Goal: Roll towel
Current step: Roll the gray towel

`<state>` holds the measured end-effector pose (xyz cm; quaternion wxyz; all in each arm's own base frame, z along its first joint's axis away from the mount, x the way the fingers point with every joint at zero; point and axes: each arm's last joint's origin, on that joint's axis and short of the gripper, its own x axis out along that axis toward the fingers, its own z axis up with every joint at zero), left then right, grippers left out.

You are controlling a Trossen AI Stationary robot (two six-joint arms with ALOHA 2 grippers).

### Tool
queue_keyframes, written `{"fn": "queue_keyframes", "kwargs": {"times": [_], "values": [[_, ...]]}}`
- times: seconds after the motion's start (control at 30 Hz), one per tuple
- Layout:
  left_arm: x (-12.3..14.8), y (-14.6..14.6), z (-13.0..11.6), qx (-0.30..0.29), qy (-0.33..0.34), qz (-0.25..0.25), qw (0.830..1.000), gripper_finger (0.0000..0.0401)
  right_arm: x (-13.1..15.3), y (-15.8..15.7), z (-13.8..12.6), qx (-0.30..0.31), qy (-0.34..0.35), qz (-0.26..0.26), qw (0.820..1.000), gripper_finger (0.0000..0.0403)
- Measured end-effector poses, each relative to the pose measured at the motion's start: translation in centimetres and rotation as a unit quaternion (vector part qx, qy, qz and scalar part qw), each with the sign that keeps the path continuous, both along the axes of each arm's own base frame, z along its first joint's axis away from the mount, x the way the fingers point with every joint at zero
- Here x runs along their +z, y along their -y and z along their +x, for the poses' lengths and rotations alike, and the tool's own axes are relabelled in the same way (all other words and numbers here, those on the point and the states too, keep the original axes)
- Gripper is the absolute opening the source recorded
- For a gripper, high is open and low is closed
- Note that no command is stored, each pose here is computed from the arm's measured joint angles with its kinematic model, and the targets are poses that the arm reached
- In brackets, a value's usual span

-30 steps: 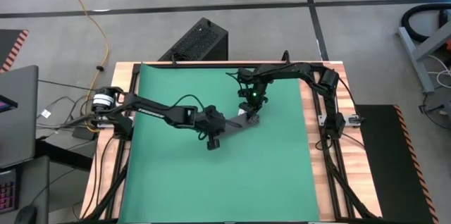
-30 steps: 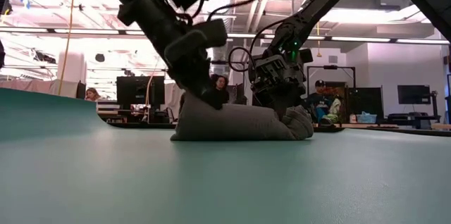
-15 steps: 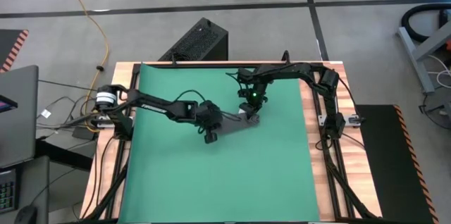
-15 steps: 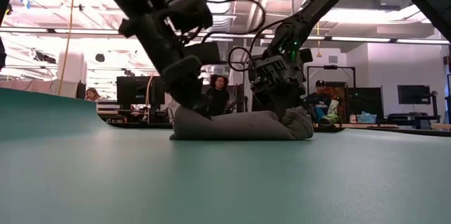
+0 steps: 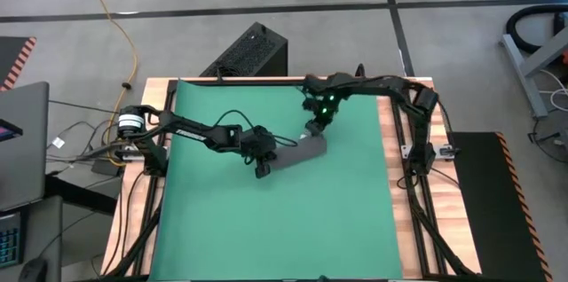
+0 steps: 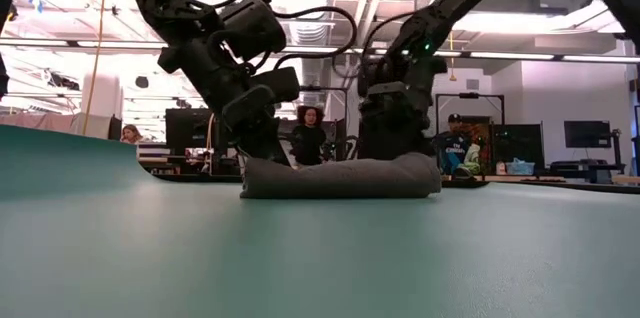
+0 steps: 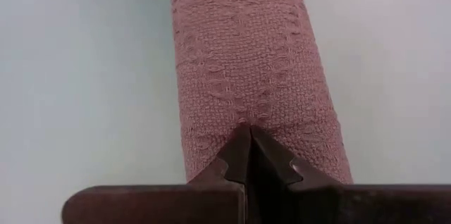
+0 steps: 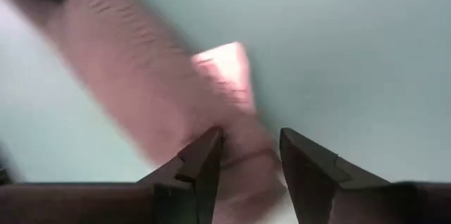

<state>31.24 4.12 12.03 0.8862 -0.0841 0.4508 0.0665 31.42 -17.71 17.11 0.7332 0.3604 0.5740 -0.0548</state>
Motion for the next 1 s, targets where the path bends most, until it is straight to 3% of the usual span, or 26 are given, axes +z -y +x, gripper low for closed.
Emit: {"fn": "queue_keyframes", "kwargs": {"times": [0.17, 0.27, 0.4, 0.6, 0.77, 1.0], "values": [[0.0, 0.0, 0.0, -0.002, 0.004, 0.001, 1.0, 0.0, 3.3, 1.1, -1.6, -0.012, 0.027, -0.075, 0.997, 0.0155], [0.0, 0.0, 0.0, -0.002, 0.003, 0.001, 1.0, 0.0, 5.8, 0.4, -1.3, 0.012, 0.098, -0.101, 0.99, 0.0143], [-0.1, 0.0, 0.0, -0.001, 0.003, 0.002, 1.0, 0.0, 7.8, -2.7, -0.4, 0.06, 0.2, -0.152, 0.966, 0.0107], [-0.1, 0.0, 0.0, -0.001, 0.002, 0.015, 1.0, 0.0, 4.7, -7.0, -1.4, 0.068, 0.286, -0.159, 0.943, 0.0015], [-0.1, 0.0, 0.1, -0.008, 0.002, 0.025, 1.0, 0.0, 2.3, -7.2, -3.0, 0.001, 0.364, -0.16, 0.917, 0.0016], [-0.1, 0.0, 0.0, -0.012, 0.002, 0.027, 1.0, 0.0, -0.8, -7.7, -2.8, 0.026, 0.344, -0.159, 0.925, 0.0005]]}}
